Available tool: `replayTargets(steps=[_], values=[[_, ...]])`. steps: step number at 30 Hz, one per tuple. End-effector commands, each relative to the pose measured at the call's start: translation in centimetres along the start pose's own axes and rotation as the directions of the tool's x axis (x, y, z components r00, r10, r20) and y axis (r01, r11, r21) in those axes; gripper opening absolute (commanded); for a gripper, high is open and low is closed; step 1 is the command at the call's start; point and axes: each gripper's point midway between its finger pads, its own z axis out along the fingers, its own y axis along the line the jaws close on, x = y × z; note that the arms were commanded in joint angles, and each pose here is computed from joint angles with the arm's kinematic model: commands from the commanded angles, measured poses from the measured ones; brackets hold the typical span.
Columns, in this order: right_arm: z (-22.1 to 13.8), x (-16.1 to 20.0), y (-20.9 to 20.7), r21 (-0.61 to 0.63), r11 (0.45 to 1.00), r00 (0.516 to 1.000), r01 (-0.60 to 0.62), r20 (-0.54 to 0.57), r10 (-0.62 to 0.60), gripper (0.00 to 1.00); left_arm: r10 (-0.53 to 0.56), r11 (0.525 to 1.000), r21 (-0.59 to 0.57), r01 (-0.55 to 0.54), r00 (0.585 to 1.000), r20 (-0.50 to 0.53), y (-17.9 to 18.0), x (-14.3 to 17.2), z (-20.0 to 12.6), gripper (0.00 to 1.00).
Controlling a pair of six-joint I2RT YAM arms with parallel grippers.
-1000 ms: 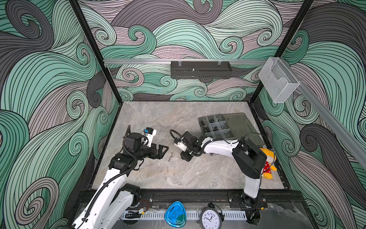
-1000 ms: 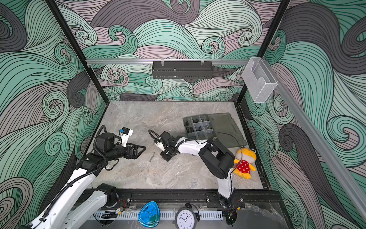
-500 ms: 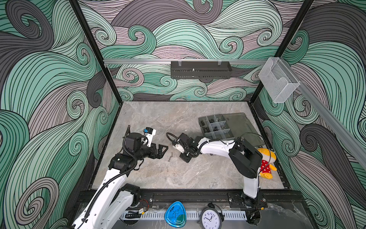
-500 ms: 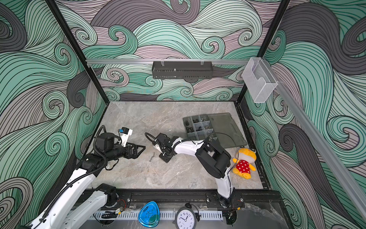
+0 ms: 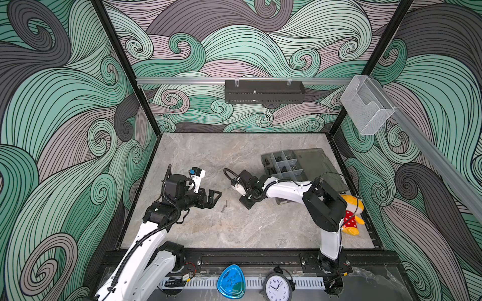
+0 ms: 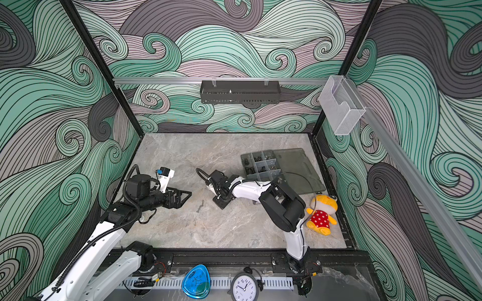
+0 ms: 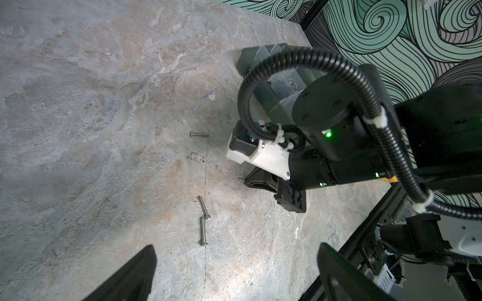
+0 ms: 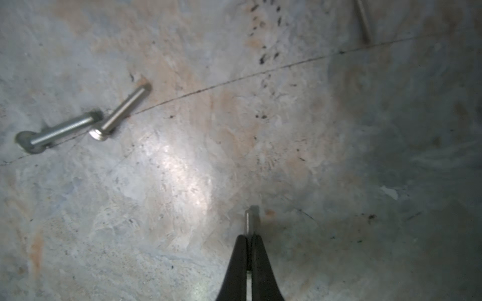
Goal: Sort the screws and nuts into containers
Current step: Pick up the screw from the center of the table, then place the screw into the container.
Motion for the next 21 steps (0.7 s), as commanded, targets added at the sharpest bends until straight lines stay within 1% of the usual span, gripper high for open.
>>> replayTargets(steps=[1,3,6,11,14,17,21], values=[[-3.6,-1.7,-1.5,-0.009,0.998,0.994,-0.067,0.090,0.067,0.05,0.015,1.000,-0.002,-0.015,0.999,0.039,-0.3,-1.3,-0.4,0.99],[-4.9,-1.9,-2.8,-0.009,0.992,0.985,-0.123,0.123,0.123,0.05,0.016,1.000,0.025,-0.016,0.999,0.032,-0.6,-1.2,0.0,0.99],[-6.3,-1.2,-6.1,0.016,0.969,0.959,-0.246,0.151,0.241,0.06,0.020,0.994,0.112,-0.021,1.000,0.007,-1.6,-1.0,0.9,0.99],[-7.9,2.4,-11.8,0.093,0.900,0.897,-0.426,0.175,0.407,0.06,-0.025,0.971,0.238,0.033,0.999,-0.037,-3.3,-1.3,2.1,0.99],[-8.5,4.4,-13.9,0.125,0.870,0.873,-0.477,0.180,0.453,0.06,-0.003,0.962,0.274,0.017,0.999,-0.050,-4.1,-1.2,2.3,0.99],[-8.6,5.6,-14.8,0.139,0.858,0.865,-0.495,0.171,0.471,0.06,0.022,0.958,0.288,-0.006,0.998,-0.053,-4.5,-1.4,2.6,0.99],[-8.2,5.9,-15.3,0.151,0.846,0.858,-0.511,0.157,0.490,0.06,0.034,0.971,0.238,-0.017,0.997,-0.066,-3.8,-1.7,3.2,0.99]])
